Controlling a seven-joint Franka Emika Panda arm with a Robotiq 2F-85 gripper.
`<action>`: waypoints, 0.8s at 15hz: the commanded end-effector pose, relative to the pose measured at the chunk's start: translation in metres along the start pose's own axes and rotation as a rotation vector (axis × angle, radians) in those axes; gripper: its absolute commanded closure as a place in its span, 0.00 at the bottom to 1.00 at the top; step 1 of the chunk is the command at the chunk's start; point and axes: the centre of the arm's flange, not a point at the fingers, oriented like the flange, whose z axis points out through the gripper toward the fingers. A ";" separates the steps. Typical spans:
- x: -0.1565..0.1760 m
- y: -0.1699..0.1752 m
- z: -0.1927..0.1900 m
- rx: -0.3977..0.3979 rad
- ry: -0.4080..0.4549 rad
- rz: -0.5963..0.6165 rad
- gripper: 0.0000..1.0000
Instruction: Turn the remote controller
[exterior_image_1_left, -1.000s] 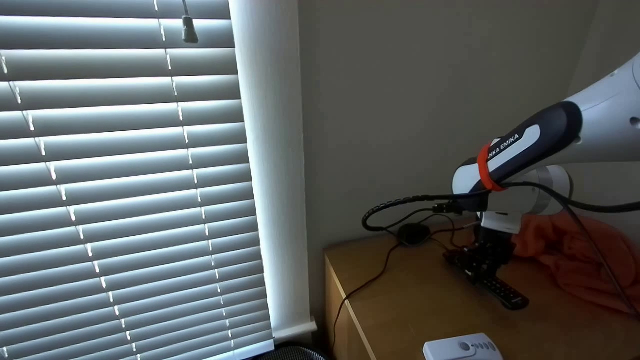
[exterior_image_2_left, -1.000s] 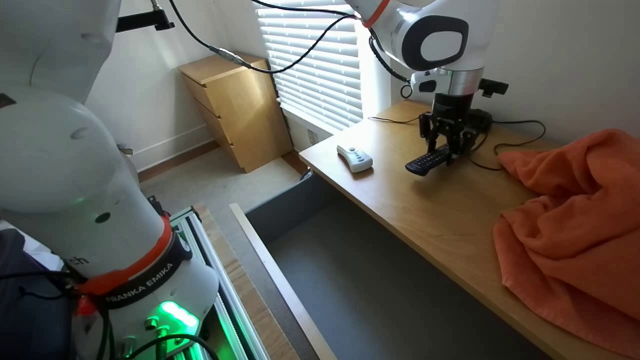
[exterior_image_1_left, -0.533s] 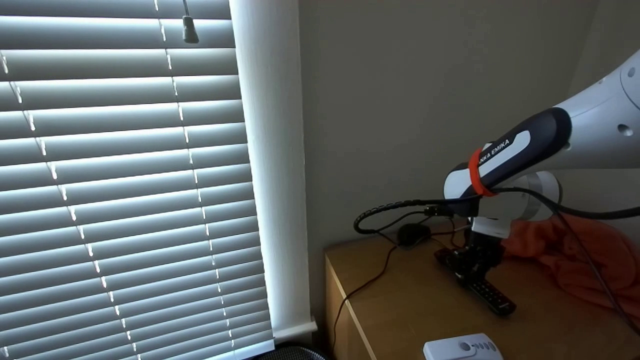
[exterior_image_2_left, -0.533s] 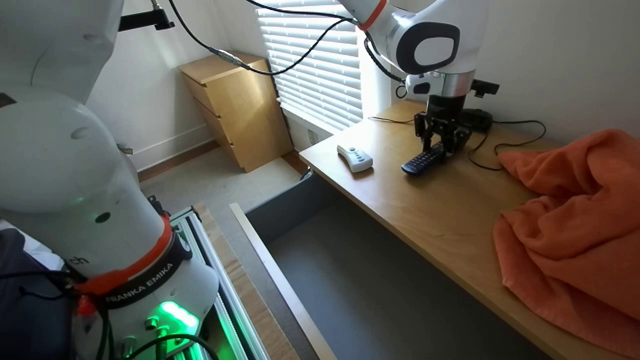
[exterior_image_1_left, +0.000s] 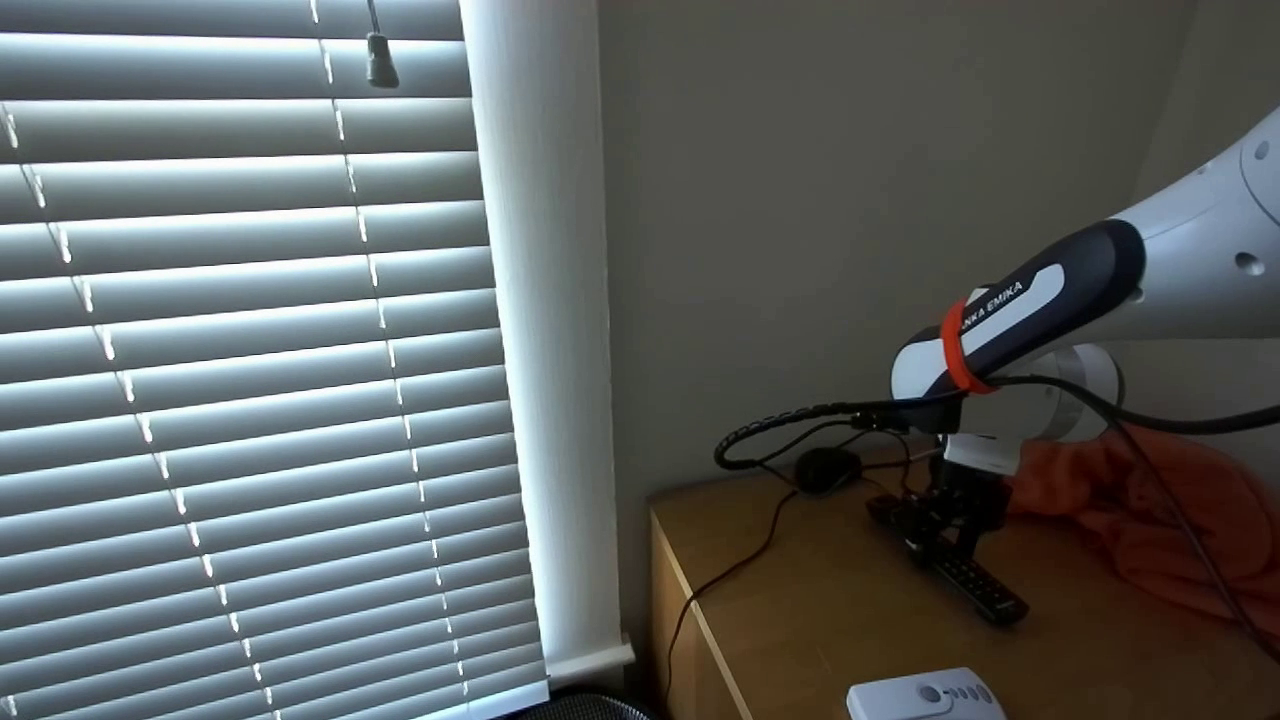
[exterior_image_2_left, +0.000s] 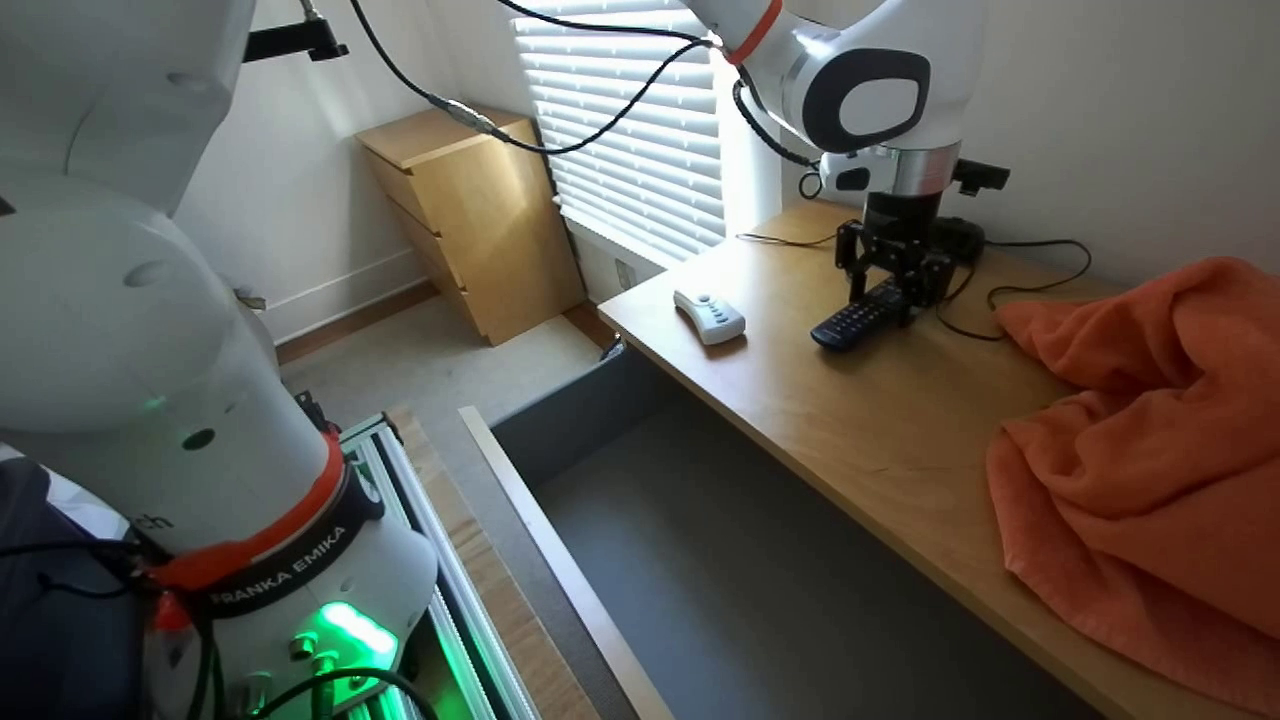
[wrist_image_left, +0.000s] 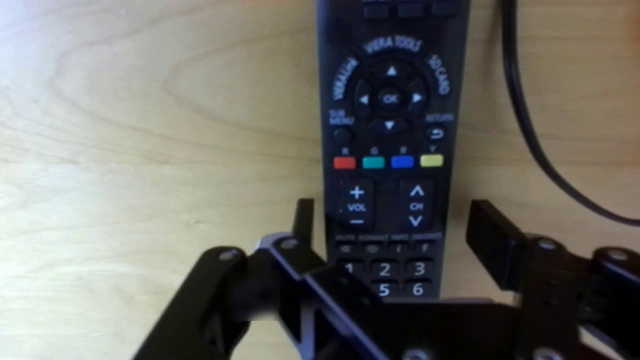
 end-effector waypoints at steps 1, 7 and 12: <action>0.003 -0.001 -0.018 0.017 -0.032 0.046 0.00; 0.003 0.004 -0.061 0.004 -0.094 -0.182 0.00; 0.006 0.000 -0.086 0.033 -0.125 -0.472 0.00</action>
